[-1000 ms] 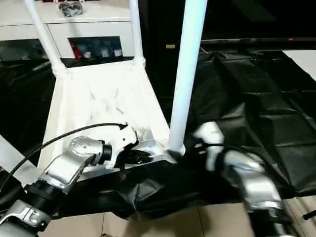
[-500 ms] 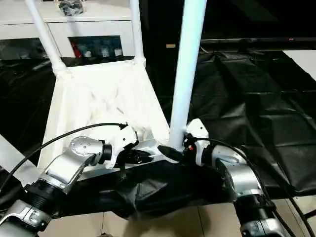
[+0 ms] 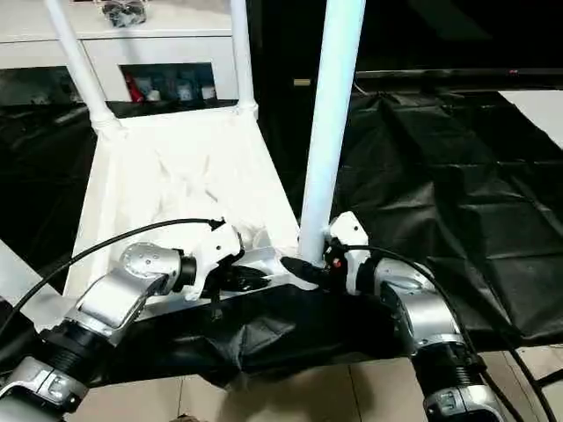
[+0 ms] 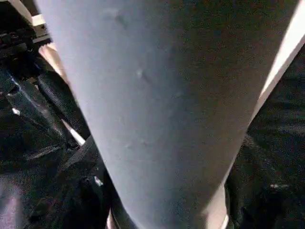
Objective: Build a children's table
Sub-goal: Rotate leg to tighten
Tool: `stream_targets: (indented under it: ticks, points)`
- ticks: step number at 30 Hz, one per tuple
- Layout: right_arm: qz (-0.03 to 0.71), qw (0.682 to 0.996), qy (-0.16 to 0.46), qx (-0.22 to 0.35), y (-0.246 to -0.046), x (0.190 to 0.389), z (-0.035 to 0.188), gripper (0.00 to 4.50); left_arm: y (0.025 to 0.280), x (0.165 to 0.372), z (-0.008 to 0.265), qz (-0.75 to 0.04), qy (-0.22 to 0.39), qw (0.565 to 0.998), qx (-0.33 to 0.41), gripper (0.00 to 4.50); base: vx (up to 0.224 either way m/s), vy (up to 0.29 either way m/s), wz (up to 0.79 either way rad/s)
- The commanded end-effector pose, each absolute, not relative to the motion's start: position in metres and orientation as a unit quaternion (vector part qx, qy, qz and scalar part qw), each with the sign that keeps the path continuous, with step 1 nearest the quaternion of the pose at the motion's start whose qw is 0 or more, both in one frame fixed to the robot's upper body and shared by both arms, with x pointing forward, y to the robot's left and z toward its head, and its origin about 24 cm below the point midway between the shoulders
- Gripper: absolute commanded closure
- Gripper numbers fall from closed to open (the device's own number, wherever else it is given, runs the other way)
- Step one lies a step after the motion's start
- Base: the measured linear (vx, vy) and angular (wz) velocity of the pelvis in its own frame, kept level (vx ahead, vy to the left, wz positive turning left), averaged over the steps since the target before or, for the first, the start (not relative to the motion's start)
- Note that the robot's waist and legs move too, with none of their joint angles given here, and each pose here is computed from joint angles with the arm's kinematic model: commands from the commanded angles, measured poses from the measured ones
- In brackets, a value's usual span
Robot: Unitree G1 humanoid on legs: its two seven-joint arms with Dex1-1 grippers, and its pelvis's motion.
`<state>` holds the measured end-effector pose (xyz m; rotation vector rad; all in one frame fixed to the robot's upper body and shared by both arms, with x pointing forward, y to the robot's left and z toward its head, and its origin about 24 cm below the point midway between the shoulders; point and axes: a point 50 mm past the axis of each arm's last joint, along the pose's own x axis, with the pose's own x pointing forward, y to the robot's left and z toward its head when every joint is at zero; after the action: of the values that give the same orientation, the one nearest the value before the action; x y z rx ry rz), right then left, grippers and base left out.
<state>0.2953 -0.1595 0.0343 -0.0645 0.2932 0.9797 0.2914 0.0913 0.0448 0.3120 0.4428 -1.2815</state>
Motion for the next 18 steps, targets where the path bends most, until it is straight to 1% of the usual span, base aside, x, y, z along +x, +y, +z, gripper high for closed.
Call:
stream_targets:
  ticks: [1,3,4,5,8,10,11,12,14,15,18]
  points:
    - [0.47,0.871,0.142,-0.031,-0.156,0.296,0.033,1.88,0.088,0.288,0.046,-0.6,0.196,0.764,0.134,4.5,0.0,0.0,0.0]
    - [0.467,0.872,0.142,-0.027,-0.156,0.295,0.033,1.88,0.088,0.288,0.046,-0.597,0.196,0.766,0.134,4.5,0.0,0.0,0.0]
    - [0.448,0.882,0.142,-0.015,-0.155,0.297,0.03,1.88,0.089,0.289,0.046,-0.586,0.197,0.775,0.132,4.5,0.0,0.0,0.0]
    - [0.413,0.9,0.141,-0.011,-0.152,0.3,0.026,1.88,0.088,0.294,0.046,-0.561,0.197,0.794,0.125,4.5,0.0,0.0,0.0]
    - [0.382,0.912,0.146,-0.006,-0.149,0.303,0.022,1.88,0.086,0.298,0.046,-0.542,0.197,0.808,0.121,4.5,0.0,0.0,0.0]
    - [0.341,0.926,0.161,0.001,-0.134,0.305,0.012,1.88,0.081,0.306,0.047,-0.501,0.197,0.835,0.112,4.5,0.0,0.0,0.0]
    - [0.329,0.93,0.165,0.001,-0.131,0.306,0.009,1.88,0.079,0.307,0.047,-0.494,0.196,0.84,0.108,4.5,0.0,0.0,0.0]
    - [0.291,0.94,0.179,-0.001,-0.121,0.309,0.003,1.88,0.072,0.31,0.048,-0.48,0.194,0.85,0.102,4.5,0.0,0.0,0.0]
    - [0.253,0.948,0.196,-0.003,-0.109,0.312,-0.003,1.88,0.064,0.311,0.049,-0.468,0.191,0.857,0.096,4.5,0.0,0.0,0.0]
    - [0.247,0.948,0.201,-0.002,-0.102,0.312,-0.005,1.88,0.06,0.31,0.05,-0.468,0.19,0.858,0.093,4.5,0.0,0.0,0.0]
    - [0.281,0.94,0.195,-0.002,-0.083,0.309,-0.005,1.88,0.05,0.303,0.05,-0.489,0.185,0.848,0.088,4.5,0.0,0.0,0.0]
